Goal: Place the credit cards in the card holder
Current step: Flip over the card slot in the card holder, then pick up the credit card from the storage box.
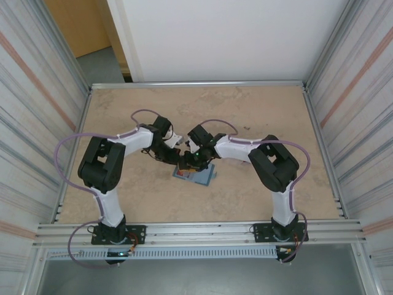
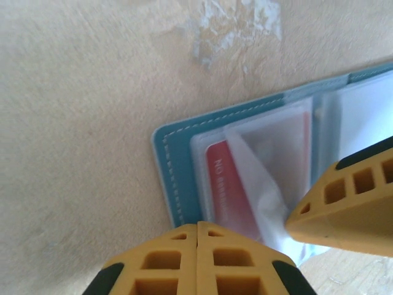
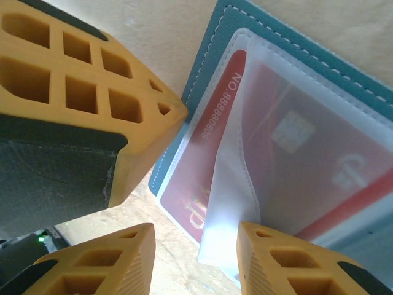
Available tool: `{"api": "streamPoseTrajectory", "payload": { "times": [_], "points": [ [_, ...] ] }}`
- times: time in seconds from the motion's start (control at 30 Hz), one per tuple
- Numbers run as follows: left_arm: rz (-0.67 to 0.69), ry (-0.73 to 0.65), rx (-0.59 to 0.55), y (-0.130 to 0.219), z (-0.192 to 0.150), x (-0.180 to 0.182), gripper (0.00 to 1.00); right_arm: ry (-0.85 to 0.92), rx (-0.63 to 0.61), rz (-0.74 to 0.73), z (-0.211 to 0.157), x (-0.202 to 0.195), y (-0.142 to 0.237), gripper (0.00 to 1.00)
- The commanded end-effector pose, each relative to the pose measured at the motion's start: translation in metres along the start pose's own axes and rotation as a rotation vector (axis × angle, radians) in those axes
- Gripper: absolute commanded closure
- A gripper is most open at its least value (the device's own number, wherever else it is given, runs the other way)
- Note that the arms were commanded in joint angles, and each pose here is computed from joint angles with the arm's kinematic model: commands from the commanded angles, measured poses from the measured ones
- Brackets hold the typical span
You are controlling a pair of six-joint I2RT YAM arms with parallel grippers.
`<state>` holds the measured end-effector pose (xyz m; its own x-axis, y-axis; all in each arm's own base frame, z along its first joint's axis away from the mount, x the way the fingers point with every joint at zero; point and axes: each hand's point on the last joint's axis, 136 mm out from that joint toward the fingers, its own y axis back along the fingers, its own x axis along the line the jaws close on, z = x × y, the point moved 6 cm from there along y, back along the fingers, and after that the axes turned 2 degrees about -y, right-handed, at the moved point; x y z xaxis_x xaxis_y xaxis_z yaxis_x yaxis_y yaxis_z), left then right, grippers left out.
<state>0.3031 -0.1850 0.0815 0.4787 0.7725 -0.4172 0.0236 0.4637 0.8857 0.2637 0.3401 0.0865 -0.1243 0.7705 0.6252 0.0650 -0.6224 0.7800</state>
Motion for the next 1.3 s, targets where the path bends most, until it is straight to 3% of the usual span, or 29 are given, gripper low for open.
{"api": "streamPoseTrajectory", "payload": {
  "times": [0.0, 0.4, 0.57, 0.73, 0.83, 1.0, 1.27],
  "points": [
    [-0.022, 0.033, -0.037, 0.015, 0.000, 0.003, 0.97, 0.017, 0.016, 0.074, 0.006, 0.018, -0.001, 0.62],
    [-0.029, 0.081, -0.118, 0.043, 0.008, 0.018, 0.95, 0.063, 0.044, 0.164, 0.014, 0.047, 0.000, 0.62],
    [-0.016, 0.109, -0.156, 0.057, 0.008, 0.028, 0.94, 0.096, -0.035, 0.168, 0.013, 0.060, 0.043, 0.62],
    [-0.056, 0.051, -0.223, 0.083, 0.014, 0.011, 0.92, 0.058, -0.136, 0.048, 0.004, 0.029, 0.088, 0.62],
    [-0.103, 0.024, -0.192, 0.073, 0.010, -0.003, 0.92, -0.027, -0.163, -0.038, -0.004, -0.003, 0.094, 0.62],
    [-0.097, -0.033, -0.132, 0.056, 0.005, -0.015, 0.92, -0.061, -0.120, -0.124, -0.028, -0.019, 0.088, 0.63],
    [-0.055, -0.170, -0.097, 0.048, -0.003, -0.033, 0.92, -0.085, -0.228, -0.243, -0.036, -0.041, 0.132, 0.59]
  ]
}}
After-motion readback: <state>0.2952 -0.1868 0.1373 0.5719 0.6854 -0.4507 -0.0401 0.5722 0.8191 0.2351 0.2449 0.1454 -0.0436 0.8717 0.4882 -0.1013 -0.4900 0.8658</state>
